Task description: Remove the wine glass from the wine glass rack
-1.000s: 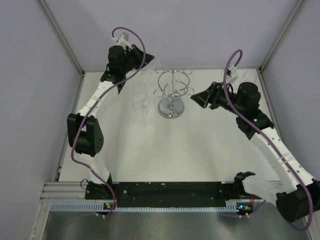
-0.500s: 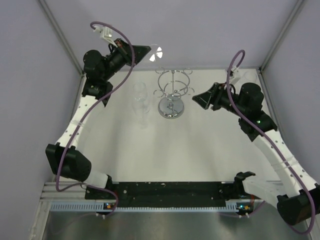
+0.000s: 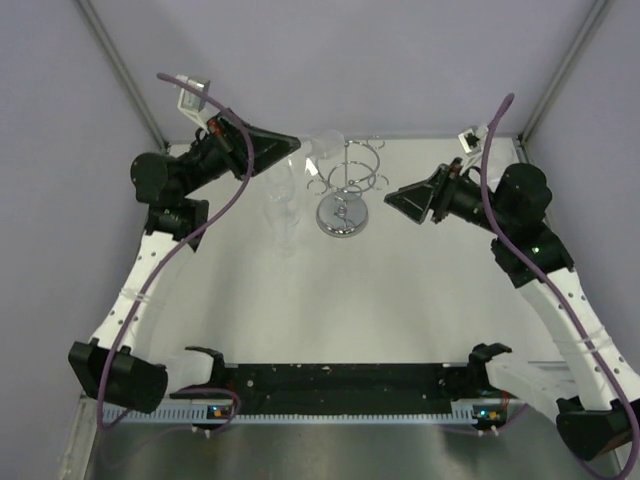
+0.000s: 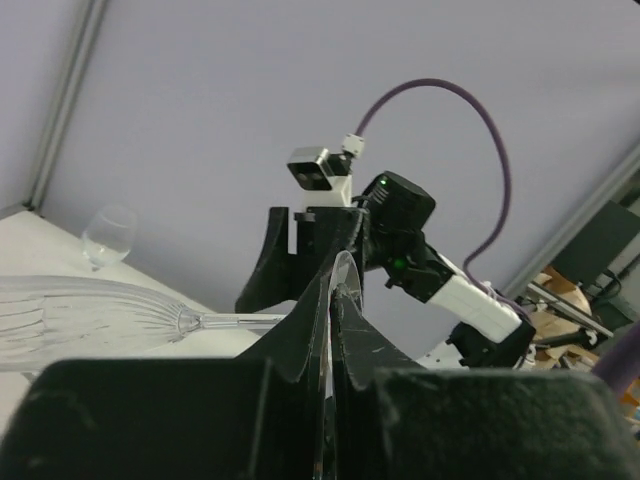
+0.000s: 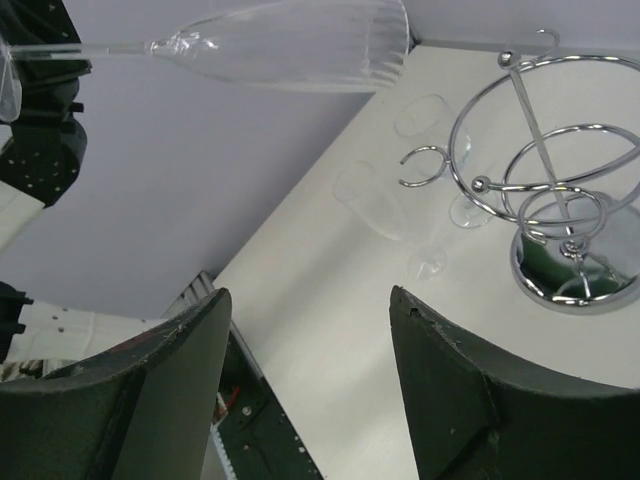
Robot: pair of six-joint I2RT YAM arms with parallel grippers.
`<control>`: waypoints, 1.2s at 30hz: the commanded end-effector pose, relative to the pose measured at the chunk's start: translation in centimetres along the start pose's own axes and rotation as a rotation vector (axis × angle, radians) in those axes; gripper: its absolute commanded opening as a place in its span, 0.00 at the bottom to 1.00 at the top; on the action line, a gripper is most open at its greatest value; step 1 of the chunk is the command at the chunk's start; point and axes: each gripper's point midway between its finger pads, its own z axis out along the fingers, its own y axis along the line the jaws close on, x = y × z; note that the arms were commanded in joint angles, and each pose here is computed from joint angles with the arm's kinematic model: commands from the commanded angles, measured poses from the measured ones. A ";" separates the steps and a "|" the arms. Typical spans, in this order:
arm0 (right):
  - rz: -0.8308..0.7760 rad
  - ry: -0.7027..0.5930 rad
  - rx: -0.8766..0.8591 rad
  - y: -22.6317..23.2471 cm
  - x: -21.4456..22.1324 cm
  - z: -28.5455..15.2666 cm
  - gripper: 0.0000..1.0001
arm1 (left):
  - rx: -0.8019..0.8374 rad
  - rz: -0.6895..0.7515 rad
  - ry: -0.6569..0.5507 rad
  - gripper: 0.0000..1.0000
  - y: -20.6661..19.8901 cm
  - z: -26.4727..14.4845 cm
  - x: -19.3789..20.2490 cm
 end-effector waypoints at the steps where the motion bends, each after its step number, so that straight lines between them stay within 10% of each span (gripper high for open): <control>1: -0.039 -0.079 -0.112 4.1 -2.5 -2.1 0.66 | 0.214 0.022 0.016 0.00 -7.6 -2.1 0.7; 36: 0.185 -0.111 -0.549 10.8 -2.5 -3.3 0.72 | 0.599 -0.050 -0.040 0.00 -20.2 -9.0 3.1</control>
